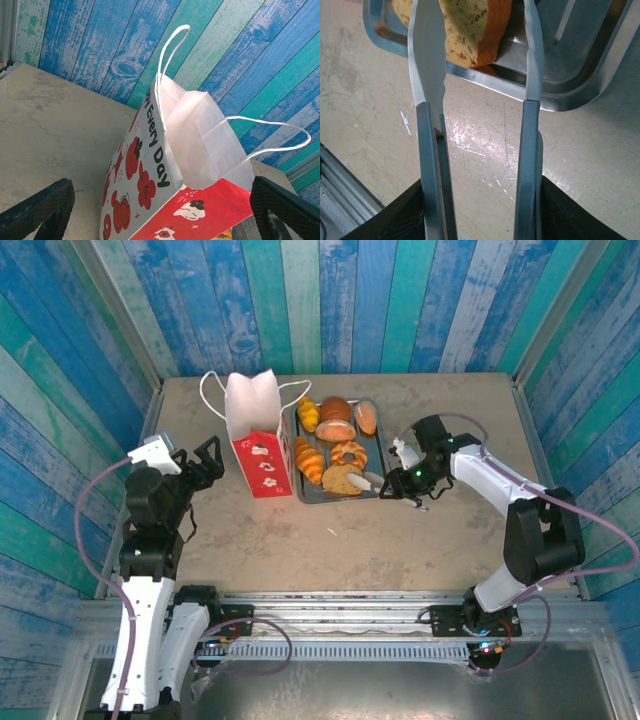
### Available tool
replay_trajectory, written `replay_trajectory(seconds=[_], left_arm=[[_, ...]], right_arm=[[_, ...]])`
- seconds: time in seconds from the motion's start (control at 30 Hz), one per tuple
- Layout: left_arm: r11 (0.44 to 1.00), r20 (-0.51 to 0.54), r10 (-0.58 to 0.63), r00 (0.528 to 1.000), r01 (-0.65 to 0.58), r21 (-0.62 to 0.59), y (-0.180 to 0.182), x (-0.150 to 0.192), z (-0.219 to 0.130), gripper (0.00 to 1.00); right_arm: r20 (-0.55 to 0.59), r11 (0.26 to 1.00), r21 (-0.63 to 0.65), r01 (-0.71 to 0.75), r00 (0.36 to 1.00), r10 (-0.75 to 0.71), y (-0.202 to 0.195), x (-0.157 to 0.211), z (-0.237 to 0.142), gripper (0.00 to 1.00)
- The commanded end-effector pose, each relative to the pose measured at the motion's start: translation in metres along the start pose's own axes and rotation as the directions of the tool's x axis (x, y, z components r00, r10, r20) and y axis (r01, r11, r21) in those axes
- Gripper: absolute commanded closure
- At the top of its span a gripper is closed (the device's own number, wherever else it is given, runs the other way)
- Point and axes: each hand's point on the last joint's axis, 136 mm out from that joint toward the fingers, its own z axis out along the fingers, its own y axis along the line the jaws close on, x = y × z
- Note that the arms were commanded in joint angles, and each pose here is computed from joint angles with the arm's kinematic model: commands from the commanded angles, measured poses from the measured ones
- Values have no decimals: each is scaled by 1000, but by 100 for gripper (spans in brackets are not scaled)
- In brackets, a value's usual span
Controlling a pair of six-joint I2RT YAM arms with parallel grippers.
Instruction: Place the fake bread into the paper bag
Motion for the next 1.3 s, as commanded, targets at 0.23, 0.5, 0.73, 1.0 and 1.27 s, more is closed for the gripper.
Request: replay_trajectory(seconds=[0.23, 0.5, 0.73, 1.0, 1.27], left_arm=[[1000, 11, 18, 1000, -18, -24, 4, -3, -2, 6], [999, 11, 20, 1000, -20, -25, 4, -4, -3, 6], [999, 16, 11, 1000, -10, -37, 5, -6, -3, 6], [991, 5, -38, 999, 39, -126, 13, -18, -2, 6], [989, -60, -113, 992, 106, -107, -1, -28, 17, 6]], right_arm=[[-24, 997, -83, -8, 1000, 6, 2, 6, 11, 48], [-46, 995, -99, -28, 999, 23, 1, 9, 15, 55], [-7, 998, -58, -17, 1000, 16, 2, 7, -3, 65], [68, 1000, -21, 0, 998, 1, 11, 4, -35, 75], [227, 999, 5, 52, 972, -52, 40, -6, -97, 78]])
